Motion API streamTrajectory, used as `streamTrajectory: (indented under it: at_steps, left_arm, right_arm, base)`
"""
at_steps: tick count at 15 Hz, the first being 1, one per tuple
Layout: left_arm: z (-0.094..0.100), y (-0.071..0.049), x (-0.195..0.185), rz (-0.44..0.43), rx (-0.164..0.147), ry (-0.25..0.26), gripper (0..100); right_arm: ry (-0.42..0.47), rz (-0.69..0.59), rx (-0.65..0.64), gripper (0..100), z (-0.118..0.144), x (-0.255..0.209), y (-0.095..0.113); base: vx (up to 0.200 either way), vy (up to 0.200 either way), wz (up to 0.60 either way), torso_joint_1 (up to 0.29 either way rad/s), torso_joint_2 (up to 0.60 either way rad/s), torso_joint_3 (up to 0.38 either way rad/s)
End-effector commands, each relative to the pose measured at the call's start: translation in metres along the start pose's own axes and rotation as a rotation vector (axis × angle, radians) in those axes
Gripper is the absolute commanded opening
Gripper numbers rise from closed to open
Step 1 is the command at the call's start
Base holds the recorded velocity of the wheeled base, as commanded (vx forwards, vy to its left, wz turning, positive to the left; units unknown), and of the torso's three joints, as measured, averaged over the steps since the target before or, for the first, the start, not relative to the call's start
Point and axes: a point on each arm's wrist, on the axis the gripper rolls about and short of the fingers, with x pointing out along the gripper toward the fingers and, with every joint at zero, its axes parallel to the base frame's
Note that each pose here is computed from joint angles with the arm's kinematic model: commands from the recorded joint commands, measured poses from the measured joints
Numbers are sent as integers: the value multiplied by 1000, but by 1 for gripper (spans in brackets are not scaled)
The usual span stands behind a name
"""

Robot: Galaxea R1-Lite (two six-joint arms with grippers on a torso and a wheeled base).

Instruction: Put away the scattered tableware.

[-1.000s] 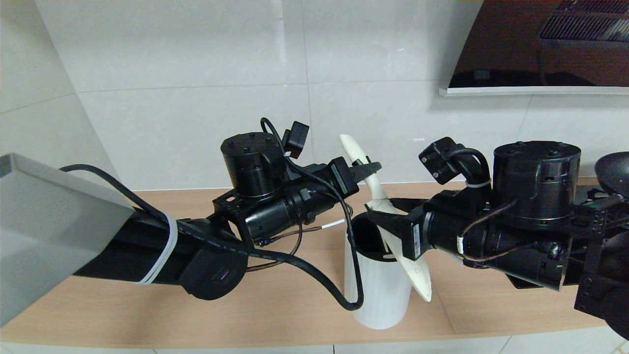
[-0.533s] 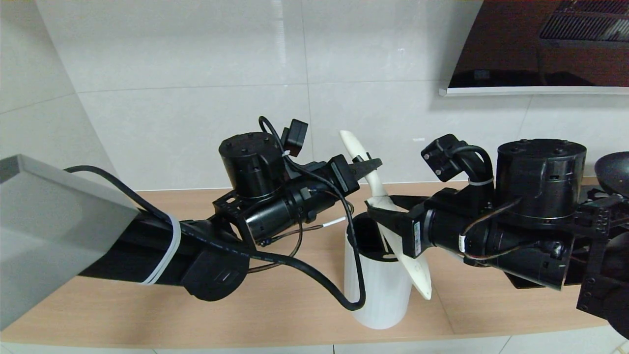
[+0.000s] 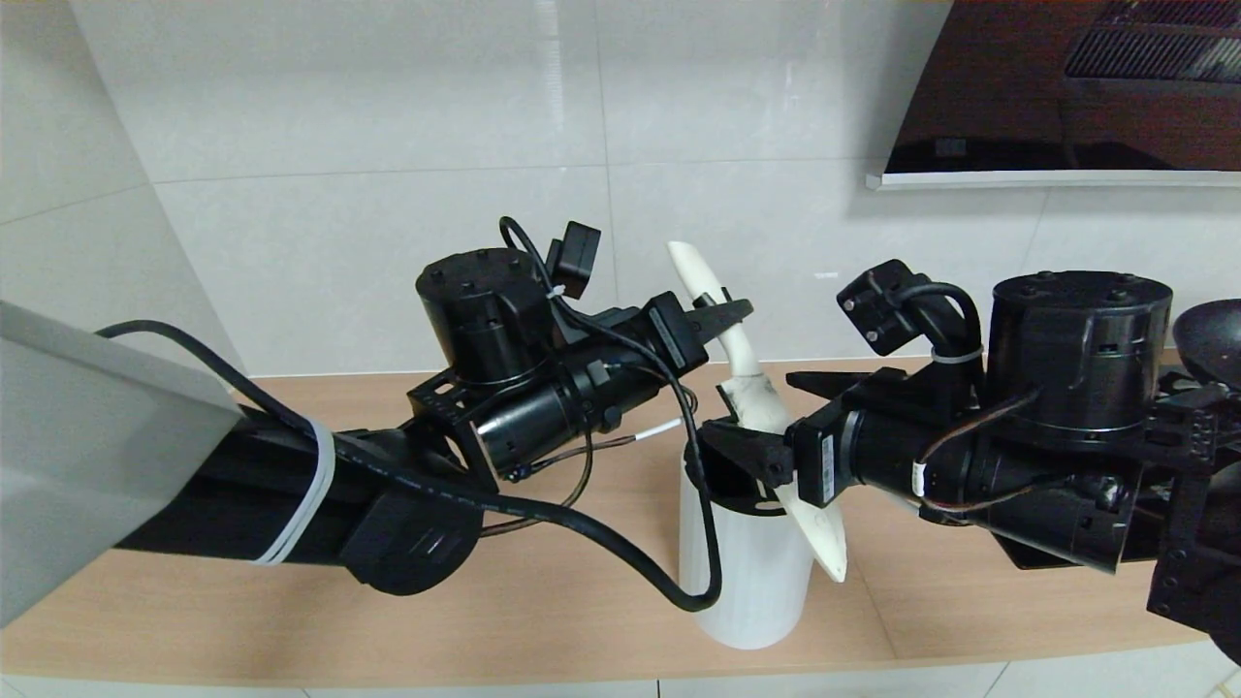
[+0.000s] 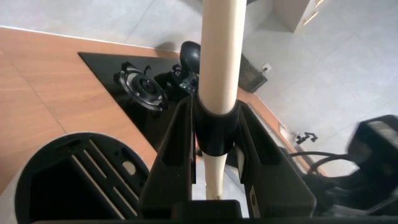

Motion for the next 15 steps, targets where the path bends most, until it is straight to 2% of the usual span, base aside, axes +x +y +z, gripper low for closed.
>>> streamTrajectory:
  at_steps: [1,3,5,6,8,9,10,13,15]
  left_arm:
    - [15,-18,-9,2,10,-20,0]
    - [26,-24,-12,27,25,-55,0]
    - [39,-33,-12,83,67,-112,0]
    - [41,-34,-11,104,74,-124,0]
    - [49,-38,-2,295,205,-190,0]
    - [49,-38,4,357,249,-218,0]
    - [43,-46,10,428,294,-246,0]
    - [25,-57,8,486,401,-159,0]
    - [18,-65,12,500,453,-165,0]
  right_arm:
    - [-25,1,-1,100,6,-10,0]
    - [-58,-6,-1,100,13,-23,-1]
    - [-87,-18,-1,100,19,-36,-4]
    - [-109,-35,0,100,25,-44,-8]
    - [-147,-87,6,100,35,-63,-20]
    - [-154,-107,8,100,37,-70,-25]
    - [-164,-134,11,100,41,-79,-30]
    - [-194,-173,12,100,46,-90,-38]
    - [-210,-187,12,100,49,-94,-40]
  base:
    - [0,0,0,0,0,0]
    - [0,0,0,0,0,0]
    - [0,0,0,0,0,0]
    - [0,0,0,0,0,0]
    - [0,0,0,0,0,0]
    - [0,0,0,0,0,0]
    - [0,0,0,0,0,0]
    - [0,0,0,0,0,0]
    - [0,0,0,0,0,0]
